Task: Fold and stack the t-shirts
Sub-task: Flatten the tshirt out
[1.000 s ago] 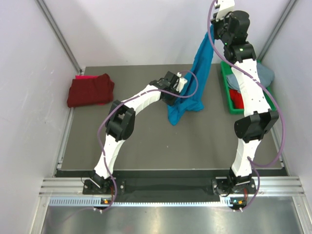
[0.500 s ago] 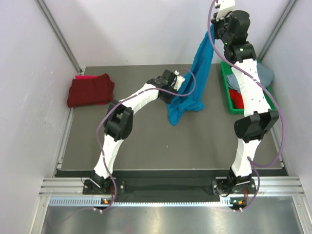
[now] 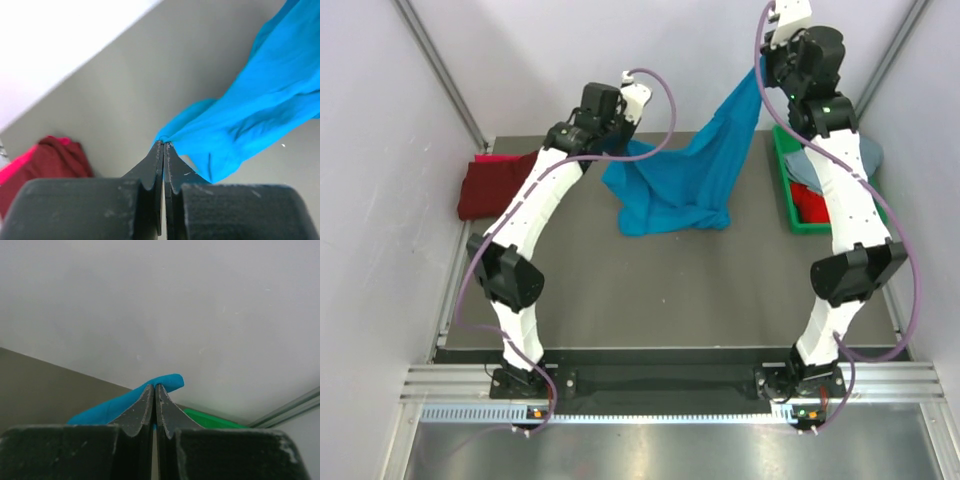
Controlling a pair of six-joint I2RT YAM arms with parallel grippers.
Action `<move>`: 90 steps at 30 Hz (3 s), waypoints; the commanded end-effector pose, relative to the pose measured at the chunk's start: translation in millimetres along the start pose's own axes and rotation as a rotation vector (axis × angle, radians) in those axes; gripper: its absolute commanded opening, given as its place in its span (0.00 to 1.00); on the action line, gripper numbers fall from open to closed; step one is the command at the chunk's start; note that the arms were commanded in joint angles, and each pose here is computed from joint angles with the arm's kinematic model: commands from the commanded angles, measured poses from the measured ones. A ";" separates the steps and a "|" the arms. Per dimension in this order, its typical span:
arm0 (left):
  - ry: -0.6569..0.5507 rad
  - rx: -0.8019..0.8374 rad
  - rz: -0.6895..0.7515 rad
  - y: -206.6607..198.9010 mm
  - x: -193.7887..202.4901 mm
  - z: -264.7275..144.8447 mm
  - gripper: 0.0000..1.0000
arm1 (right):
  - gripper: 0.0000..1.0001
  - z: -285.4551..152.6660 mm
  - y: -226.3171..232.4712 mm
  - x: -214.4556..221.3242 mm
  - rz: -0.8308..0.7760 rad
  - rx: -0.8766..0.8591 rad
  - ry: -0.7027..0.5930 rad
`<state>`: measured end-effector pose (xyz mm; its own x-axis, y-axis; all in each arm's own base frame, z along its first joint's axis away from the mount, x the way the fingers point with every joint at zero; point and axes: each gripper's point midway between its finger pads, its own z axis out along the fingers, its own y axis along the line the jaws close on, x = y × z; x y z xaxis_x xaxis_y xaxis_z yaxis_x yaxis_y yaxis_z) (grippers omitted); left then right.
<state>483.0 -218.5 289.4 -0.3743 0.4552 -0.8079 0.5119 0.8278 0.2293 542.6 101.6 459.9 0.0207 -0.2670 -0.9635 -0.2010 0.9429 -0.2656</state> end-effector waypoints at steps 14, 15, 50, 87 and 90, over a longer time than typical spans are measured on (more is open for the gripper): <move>-0.266 0.067 0.229 -2.7 -42.6 -206.0 0.00 | 0.00 -215.3 -3.3 -130.0 0.062 -0.088 -0.321; -0.321 0.052 0.229 0.3 -50.6 -231.2 0.00 | 0.00 -247.7 -4.7 -141.8 0.066 -0.088 -0.367; 0.045 -0.026 0.349 93.8 89.6 3.6 0.00 | 0.00 0.4 27.1 123.9 0.037 -0.186 0.152; 0.265 0.416 -0.070 -17.7 145.8 45.6 0.59 | 0.00 130.2 54.5 236.9 0.046 -0.108 0.299; 0.354 0.468 -0.150 -31.5 167.0 52.0 0.57 | 0.00 137.4 56.7 251.9 0.038 -0.090 0.314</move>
<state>479.4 -173.1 142.5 -0.5509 0.5280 -0.6463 0.6908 0.7231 0.0019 654.6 113.1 180.8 -0.3551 -0.3024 -0.8846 -0.3240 0.9274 -0.1870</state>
